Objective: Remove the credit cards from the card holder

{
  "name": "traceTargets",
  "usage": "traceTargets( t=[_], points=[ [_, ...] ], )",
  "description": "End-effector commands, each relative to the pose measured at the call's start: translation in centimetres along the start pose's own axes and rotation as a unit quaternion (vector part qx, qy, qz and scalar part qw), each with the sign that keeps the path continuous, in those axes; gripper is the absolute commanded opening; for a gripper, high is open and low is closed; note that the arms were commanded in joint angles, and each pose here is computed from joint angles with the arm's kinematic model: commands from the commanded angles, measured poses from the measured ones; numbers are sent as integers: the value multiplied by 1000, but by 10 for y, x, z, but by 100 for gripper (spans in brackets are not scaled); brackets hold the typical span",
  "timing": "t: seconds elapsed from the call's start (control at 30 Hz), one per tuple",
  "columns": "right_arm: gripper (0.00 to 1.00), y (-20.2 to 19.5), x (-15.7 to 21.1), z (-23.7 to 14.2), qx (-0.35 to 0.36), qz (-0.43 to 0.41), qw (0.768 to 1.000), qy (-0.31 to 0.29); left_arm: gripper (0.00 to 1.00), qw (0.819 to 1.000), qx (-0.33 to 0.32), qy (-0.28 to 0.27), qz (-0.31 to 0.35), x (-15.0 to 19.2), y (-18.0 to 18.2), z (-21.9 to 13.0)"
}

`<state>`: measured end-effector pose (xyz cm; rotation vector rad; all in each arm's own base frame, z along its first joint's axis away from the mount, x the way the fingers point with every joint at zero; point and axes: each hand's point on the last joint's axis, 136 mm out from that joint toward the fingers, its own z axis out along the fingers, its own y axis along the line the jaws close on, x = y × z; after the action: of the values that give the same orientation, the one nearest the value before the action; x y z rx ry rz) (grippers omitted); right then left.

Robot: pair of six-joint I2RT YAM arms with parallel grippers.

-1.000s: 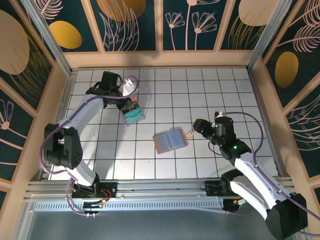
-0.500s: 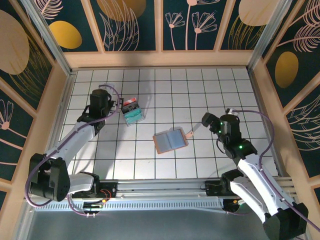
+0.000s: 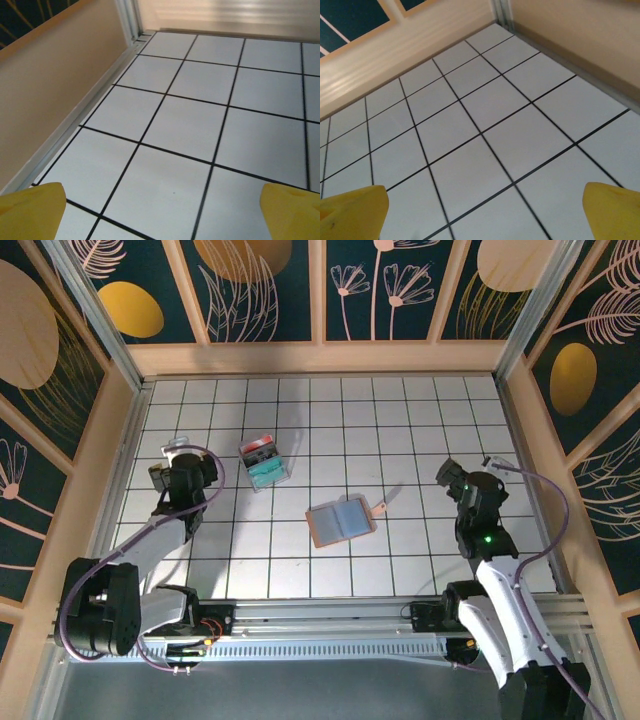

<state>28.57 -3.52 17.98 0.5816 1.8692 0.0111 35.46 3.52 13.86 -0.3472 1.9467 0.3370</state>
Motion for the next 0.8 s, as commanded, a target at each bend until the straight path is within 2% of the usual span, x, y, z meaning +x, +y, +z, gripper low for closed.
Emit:
traceTargets(
  t=[0.0,0.33,0.77],
  points=[
    [99,2,-24,1,-18,-6,998,-58,99,998,-19,-50,-42,-22,13,-1],
    [99,-3,-24,11,-28,-1,996,-84,99,995,-7,-94,-33,-34,16,-2],
    [99,5,-24,22,-53,-36,990,-126,99,993,4,-111,-42,-37,22,-1]
  ],
)
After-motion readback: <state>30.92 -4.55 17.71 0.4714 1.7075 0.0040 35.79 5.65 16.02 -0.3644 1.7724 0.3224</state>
